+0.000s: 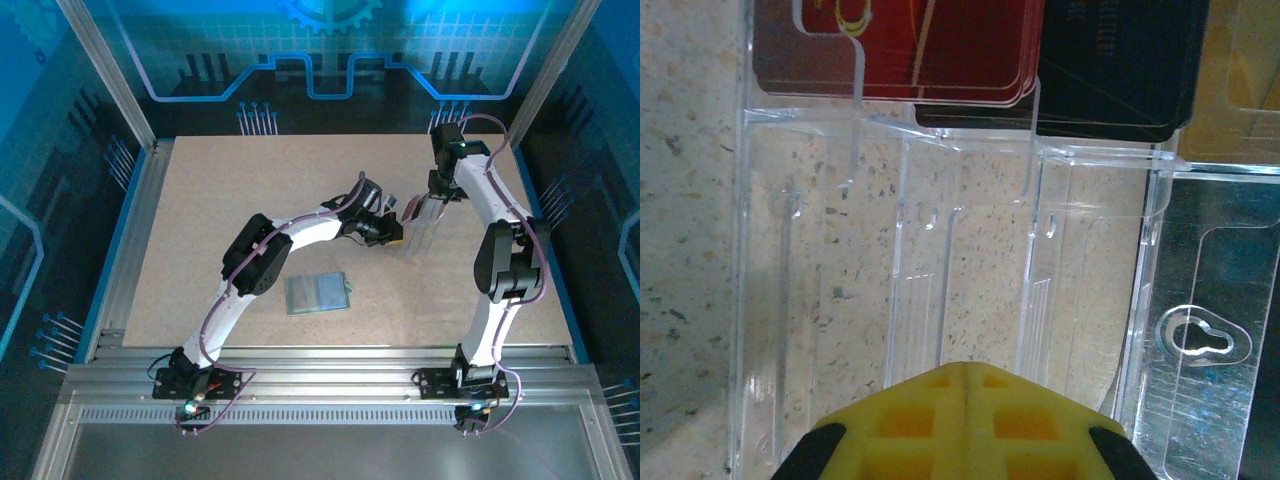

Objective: Put the credit cards into the card holder
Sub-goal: Pick up the credit card from the storage box.

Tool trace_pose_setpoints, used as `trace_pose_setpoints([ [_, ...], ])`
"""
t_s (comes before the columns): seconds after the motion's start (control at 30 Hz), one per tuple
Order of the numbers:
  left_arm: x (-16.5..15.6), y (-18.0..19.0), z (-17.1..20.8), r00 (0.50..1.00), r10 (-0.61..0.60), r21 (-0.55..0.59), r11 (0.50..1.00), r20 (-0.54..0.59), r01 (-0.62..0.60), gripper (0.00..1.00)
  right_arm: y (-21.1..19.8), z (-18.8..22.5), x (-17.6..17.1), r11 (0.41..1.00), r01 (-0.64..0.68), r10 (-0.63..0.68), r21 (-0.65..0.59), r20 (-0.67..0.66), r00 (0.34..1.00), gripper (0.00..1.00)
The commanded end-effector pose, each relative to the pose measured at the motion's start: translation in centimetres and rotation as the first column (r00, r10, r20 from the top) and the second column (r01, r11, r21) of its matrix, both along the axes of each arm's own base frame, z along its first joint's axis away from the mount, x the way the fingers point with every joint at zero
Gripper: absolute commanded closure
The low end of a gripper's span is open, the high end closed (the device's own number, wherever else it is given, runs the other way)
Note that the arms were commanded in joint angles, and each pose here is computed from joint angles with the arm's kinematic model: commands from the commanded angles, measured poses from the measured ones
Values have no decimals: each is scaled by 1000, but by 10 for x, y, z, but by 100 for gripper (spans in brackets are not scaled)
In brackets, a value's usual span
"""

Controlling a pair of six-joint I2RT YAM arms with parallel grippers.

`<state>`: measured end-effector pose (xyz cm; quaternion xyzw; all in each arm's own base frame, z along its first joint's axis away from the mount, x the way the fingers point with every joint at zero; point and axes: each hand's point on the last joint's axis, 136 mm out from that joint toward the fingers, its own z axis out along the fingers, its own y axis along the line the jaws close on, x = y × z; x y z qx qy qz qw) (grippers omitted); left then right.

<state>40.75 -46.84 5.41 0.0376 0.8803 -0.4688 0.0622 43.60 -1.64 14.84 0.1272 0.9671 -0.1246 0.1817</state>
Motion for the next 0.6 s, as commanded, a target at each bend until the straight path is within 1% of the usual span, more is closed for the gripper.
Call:
trace_pose_setpoints([
  [0.0, -10, 45, -92, 984, 111, 233, 969, -142, -76, 97, -3, 16, -6, 999, -10, 10, -42, -4, 1000, 89],
  [0.17, -10, 45, -91, 984, 110, 231, 970, -143, -75, 97, 0, 18, -6, 999, -18, 18, -44, -2, 1000, 91],
  [0.4, -10, 43, -79, 986, 104, 213, 974, -133, -74, 97, 6, 26, -1, 999, -34, 35, -34, 17, 999, 100],
  [0.57, -9, 42, -68, 988, 98, 196, 978, -120, -73, 97, 12, 26, 2, 999, -48, 48, -22, 20, 999, 100],
])
